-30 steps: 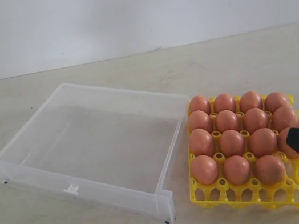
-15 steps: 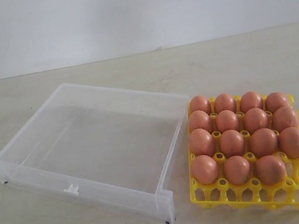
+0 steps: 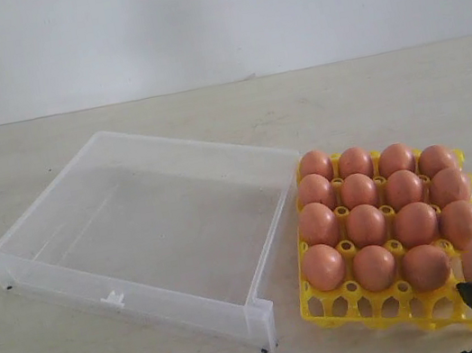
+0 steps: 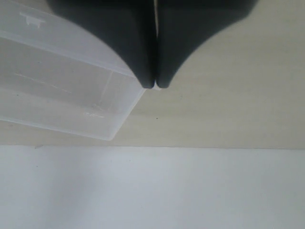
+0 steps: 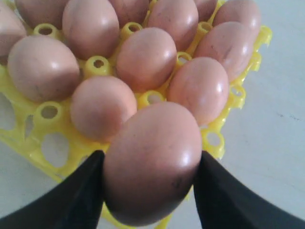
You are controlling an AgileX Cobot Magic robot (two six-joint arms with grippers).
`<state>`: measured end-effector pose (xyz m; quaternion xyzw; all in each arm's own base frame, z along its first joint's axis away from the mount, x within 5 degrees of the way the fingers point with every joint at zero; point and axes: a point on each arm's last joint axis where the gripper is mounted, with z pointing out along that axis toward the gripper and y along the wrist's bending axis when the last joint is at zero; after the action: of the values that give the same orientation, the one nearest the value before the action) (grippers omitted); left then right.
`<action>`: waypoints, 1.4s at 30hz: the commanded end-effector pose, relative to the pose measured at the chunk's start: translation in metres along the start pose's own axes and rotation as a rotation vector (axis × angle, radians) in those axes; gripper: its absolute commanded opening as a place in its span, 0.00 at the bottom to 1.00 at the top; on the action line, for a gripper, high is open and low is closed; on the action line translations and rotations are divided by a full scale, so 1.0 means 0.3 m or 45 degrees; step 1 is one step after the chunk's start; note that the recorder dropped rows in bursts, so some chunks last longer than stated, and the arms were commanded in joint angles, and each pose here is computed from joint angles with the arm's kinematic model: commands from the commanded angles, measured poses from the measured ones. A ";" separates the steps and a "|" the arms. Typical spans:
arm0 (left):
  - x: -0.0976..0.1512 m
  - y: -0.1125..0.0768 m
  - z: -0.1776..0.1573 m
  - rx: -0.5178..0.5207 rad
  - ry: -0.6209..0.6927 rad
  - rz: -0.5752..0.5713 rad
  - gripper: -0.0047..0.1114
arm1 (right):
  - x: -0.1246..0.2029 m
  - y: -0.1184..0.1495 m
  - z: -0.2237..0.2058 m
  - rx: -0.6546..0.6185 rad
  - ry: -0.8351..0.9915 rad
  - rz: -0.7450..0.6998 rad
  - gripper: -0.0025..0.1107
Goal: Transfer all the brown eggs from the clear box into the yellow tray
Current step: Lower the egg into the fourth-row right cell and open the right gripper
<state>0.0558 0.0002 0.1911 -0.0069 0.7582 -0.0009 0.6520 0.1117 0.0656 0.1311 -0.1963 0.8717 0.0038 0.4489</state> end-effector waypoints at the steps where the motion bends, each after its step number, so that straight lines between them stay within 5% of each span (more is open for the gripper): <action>1: -0.003 -0.001 -0.001 0.006 -0.007 -0.005 0.00 | -0.007 -0.001 0.021 0.050 -0.045 -0.054 0.02; 28: -0.003 -0.001 -0.001 0.006 -0.007 -0.005 0.00 | -0.006 -0.011 0.040 0.132 -0.070 0.045 0.02; 42: -0.003 -0.001 -0.001 0.006 -0.007 -0.005 0.00 | -0.002 -0.004 0.081 0.201 -0.076 -0.045 0.02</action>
<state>0.0558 0.0002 0.1911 -0.0069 0.7582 -0.0009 0.6520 0.1279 0.0692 0.1135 -0.1803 0.8645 -0.0615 0.4651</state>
